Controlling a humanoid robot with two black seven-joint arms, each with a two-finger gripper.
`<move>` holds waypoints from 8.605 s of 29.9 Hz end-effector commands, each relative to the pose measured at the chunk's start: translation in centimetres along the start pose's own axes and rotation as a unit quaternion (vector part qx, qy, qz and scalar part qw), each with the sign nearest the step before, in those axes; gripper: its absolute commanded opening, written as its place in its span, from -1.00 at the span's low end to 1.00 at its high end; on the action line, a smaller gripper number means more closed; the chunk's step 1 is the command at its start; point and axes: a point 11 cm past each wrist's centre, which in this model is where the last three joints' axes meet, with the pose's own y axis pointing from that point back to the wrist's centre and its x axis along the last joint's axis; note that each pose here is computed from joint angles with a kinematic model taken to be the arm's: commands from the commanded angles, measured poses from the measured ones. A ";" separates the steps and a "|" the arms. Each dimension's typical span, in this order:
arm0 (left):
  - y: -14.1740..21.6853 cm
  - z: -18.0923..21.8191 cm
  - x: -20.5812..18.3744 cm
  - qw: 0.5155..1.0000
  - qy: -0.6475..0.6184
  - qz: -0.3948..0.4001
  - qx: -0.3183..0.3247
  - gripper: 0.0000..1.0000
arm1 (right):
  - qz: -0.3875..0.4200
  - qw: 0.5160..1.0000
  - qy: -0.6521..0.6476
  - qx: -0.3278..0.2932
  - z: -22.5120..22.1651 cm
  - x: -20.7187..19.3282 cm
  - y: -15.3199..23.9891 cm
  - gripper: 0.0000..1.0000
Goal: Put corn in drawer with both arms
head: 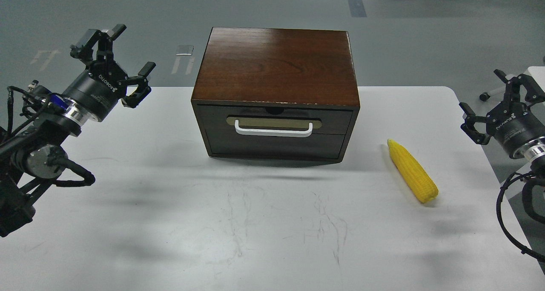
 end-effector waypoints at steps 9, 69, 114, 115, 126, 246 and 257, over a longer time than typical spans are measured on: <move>0.2 0.5 0.2 1.000 -0.001 -0.002 -0.004 0.97 | 0.000 1.000 0.000 0.000 0.0 0.0 0.0 1.00; -5.9 -6.5 -24.1 0.303 -0.761 -0.569 0.073 0.97 | 0.005 1.000 0.017 -0.001 -0.8 0.7 0.3 1.00; -6.2 -9.5 -22.4 0.301 -0.750 -0.577 0.117 0.97 | 0.007 1.000 0.016 -0.003 -0.6 0.8 0.5 1.00; -6.2 -9.7 -22.5 0.301 -0.750 -0.578 0.116 0.97 | 0.007 1.000 0.016 -0.003 -0.6 0.8 0.5 1.00; -6.1 -10.2 -22.3 0.296 -0.748 -0.581 0.123 0.97 | 0.007 1.000 0.016 -0.002 -0.6 0.8 0.4 1.00; -3.8 4.1 -5.4 0.995 -0.035 -0.024 -0.086 0.96 | -0.252 0.731 0.597 -0.213 -6.1 -3.6 2.1 1.00; -3.8 4.1 -5.7 0.995 -0.034 -0.029 -0.086 0.96 | -0.341 0.537 0.707 -0.308 -1.0 -3.6 0.9 1.00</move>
